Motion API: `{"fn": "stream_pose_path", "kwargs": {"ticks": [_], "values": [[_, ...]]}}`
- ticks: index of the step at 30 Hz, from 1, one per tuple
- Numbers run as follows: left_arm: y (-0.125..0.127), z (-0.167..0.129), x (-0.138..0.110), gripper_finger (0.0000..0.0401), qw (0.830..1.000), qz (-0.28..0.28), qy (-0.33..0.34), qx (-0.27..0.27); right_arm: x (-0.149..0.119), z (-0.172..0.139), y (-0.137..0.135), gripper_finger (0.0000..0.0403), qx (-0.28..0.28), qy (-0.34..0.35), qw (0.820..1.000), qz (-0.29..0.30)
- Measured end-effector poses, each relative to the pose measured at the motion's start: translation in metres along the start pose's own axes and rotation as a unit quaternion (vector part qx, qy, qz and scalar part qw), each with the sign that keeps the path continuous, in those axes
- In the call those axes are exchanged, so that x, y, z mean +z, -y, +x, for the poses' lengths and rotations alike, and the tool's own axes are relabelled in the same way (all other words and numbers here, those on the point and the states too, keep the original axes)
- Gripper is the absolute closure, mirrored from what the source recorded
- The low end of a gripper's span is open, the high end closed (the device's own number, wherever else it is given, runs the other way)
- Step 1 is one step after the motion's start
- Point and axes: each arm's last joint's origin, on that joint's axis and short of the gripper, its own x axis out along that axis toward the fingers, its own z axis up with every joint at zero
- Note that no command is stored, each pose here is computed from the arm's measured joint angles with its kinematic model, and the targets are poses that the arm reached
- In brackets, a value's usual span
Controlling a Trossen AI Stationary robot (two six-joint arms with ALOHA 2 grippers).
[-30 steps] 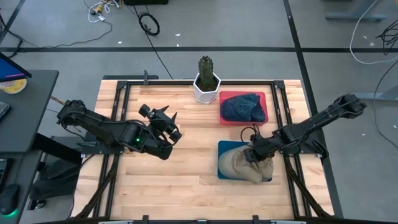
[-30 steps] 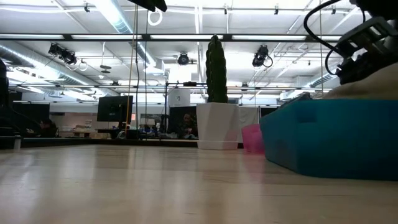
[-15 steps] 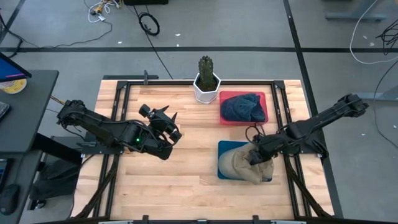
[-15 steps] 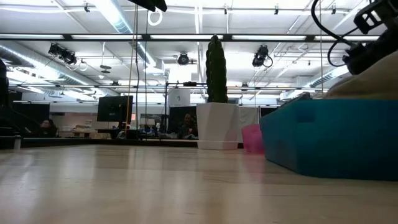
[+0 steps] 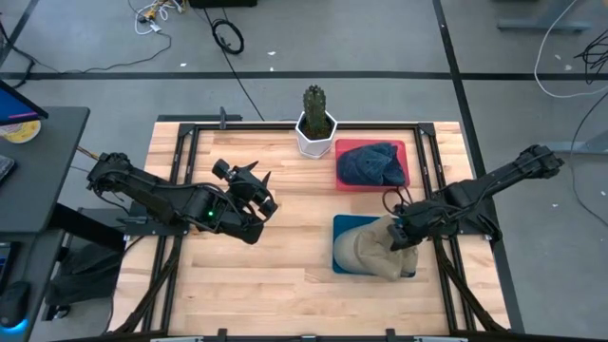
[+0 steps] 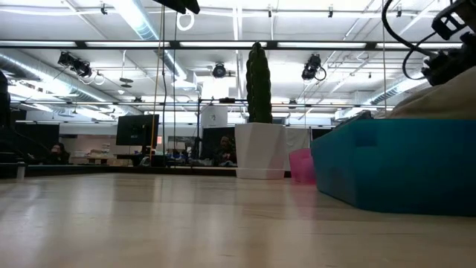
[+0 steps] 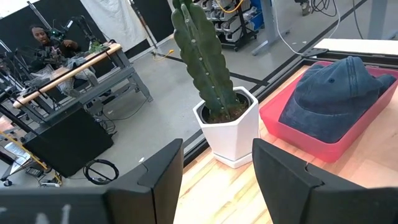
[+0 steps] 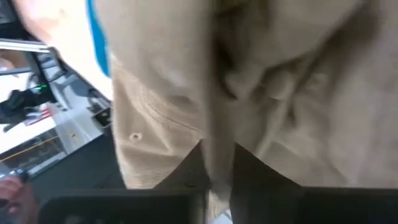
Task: Pick & Place hat
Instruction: Put the brown cap into the blue bin
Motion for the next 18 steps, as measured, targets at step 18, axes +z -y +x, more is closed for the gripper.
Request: {"fn": "stream_pose_path", "kwargs": {"ticks": [18], "values": [[-0.001, 0.002, 0.0, 0.0206, 1.0, 0.001, -0.001, 0.004, -0.005, -0.013, 0.001, 0.0273, 0.033, -0.044, 0.998, -0.042]]}}
